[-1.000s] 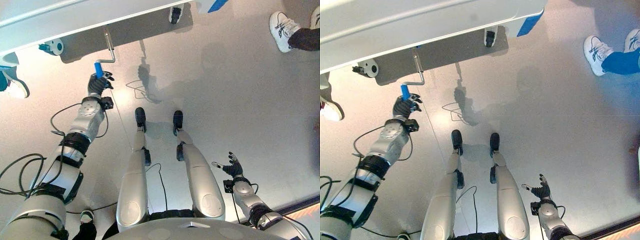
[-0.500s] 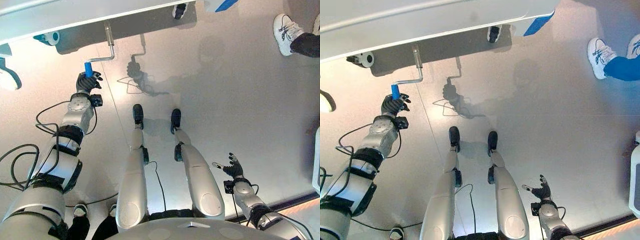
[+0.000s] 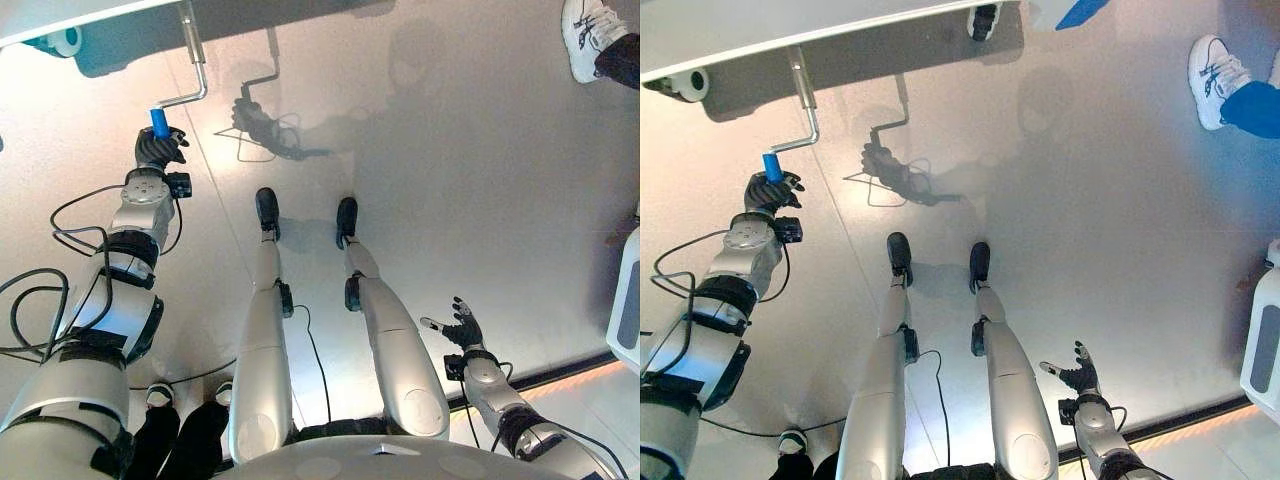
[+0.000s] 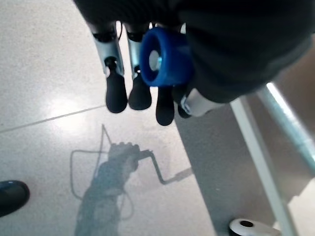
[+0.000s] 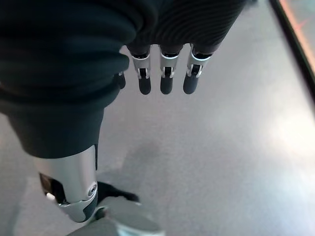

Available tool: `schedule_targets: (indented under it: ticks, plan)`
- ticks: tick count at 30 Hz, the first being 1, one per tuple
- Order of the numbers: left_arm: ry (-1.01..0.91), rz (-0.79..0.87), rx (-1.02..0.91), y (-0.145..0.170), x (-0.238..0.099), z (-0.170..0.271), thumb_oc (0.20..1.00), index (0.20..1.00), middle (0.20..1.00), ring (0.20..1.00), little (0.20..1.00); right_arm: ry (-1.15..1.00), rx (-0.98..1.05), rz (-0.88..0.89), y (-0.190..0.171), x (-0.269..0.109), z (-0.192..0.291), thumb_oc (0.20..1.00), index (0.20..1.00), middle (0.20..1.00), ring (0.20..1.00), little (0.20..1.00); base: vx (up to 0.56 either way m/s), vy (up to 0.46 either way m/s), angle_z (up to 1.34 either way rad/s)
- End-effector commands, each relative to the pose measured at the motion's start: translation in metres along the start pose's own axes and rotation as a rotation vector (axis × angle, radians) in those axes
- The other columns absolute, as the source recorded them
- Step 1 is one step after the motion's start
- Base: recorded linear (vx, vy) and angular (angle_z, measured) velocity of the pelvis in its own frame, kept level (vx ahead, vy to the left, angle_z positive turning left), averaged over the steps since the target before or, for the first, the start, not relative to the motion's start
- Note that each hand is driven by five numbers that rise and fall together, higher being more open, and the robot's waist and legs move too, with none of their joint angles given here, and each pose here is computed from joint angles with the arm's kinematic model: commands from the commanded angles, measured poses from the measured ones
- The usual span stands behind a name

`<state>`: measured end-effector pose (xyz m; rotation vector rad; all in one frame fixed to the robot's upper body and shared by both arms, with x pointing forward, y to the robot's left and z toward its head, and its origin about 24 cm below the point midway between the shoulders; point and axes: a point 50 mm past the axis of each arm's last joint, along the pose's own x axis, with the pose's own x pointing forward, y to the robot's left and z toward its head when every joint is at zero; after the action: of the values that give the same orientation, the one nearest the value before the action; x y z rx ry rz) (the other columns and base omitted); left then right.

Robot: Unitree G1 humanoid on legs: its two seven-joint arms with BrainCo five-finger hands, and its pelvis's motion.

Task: Raise the hospital bed

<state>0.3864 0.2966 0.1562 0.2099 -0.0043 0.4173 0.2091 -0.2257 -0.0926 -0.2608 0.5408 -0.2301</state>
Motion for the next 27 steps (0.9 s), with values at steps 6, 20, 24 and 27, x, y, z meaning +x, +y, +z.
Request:
schedule_targets:
  ticks: [6, 20, 24, 27]
  plan:
    - [-0.062, 0.226, 0.024, 0.049, 0.008, 0.032, 0.2, 0.2, 0.2, 0.2, 0.2, -0.041, 0.013, -0.039, -0.007, -0.008, -0.001, 1.0, 1.0, 1.0, 1.0, 1.0, -0.01, 0.01, -0.13]
    - [-0.141, 0.157, -0.039, 0.01, 0.012, 0.059, 0.2, 0.2, 0.2, 0.2, 0.2, -0.11, 0.007, -0.008, 0.0, -0.008, 0.012, 1.0, 1.0, 1.0, 1.0, 1.0, -0.01, -0.006, -0.17]
    - [-0.175, 0.113, -0.068, -0.008, 0.011, 0.069, 0.2, 0.2, 0.2, 0.2, 0.2, -0.115, 0.003, -0.003, 0.001, -0.009, 0.012, 1.0, 1.0, 1.0, 1.0, 1.0, 0.0, -0.033, -0.12]
    - [-0.187, 0.086, -0.091, -0.017, 0.01, 0.072, 0.2, 0.2, 0.2, 0.2, 0.2, -0.113, -0.005, 0.002, 0.002, -0.009, 0.012, 1.0, 1.0, 1.0, 1.0, 1.0, 0.0, -0.027, -0.15]
